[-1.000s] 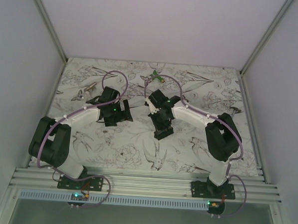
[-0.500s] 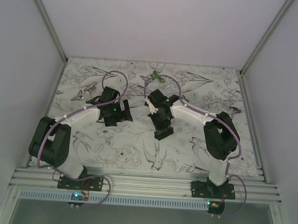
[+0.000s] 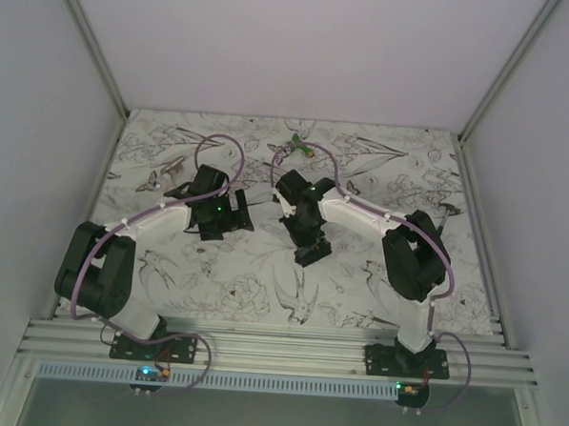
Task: Snap on the fuse box
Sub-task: Install the fuse at the fuse box base.
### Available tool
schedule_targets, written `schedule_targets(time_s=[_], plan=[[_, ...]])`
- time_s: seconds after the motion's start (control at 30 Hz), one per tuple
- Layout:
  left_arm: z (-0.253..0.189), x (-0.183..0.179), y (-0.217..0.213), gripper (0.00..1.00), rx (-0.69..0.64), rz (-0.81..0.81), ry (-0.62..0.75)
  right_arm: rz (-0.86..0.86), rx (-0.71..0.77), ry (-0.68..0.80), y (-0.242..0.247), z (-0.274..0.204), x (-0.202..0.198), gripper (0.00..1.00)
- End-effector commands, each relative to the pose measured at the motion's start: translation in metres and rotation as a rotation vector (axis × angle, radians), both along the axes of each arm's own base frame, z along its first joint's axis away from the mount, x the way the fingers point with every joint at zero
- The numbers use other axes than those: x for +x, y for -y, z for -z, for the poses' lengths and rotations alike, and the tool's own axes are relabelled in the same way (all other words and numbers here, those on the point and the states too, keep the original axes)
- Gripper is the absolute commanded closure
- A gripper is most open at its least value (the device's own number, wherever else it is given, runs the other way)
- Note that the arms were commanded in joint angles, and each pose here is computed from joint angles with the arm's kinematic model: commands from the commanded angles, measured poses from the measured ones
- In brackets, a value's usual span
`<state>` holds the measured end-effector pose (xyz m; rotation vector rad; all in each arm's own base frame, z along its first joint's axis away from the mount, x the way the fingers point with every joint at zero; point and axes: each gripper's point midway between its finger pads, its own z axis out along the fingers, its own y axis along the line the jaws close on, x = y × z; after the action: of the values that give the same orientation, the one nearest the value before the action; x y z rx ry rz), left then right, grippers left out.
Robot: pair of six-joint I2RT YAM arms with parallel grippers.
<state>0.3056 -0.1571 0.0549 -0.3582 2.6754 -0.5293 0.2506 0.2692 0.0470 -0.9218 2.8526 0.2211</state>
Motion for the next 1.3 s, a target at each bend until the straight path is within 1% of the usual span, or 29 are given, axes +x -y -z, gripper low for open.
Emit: schedule_targets(time_s=[0.0, 0.57, 1.27], plan=[[0.002, -0.006, -0.004, 0.00, 0.004, 0.003, -0.020, -0.012, -0.165, -0.042, 0.025, 0.028, -0.010, 1.00], [0.003, -0.006, -0.005, 0.00, 0.003, -0.001, -0.022, -0.028, -0.306, -0.060, 0.037, 0.050, -0.018, 1.00], [0.004, -0.006, -0.009, 0.00, 0.005, -0.015, -0.027, -0.039, -0.404, -0.074, 0.040, 0.082, -0.020, 1.00]])
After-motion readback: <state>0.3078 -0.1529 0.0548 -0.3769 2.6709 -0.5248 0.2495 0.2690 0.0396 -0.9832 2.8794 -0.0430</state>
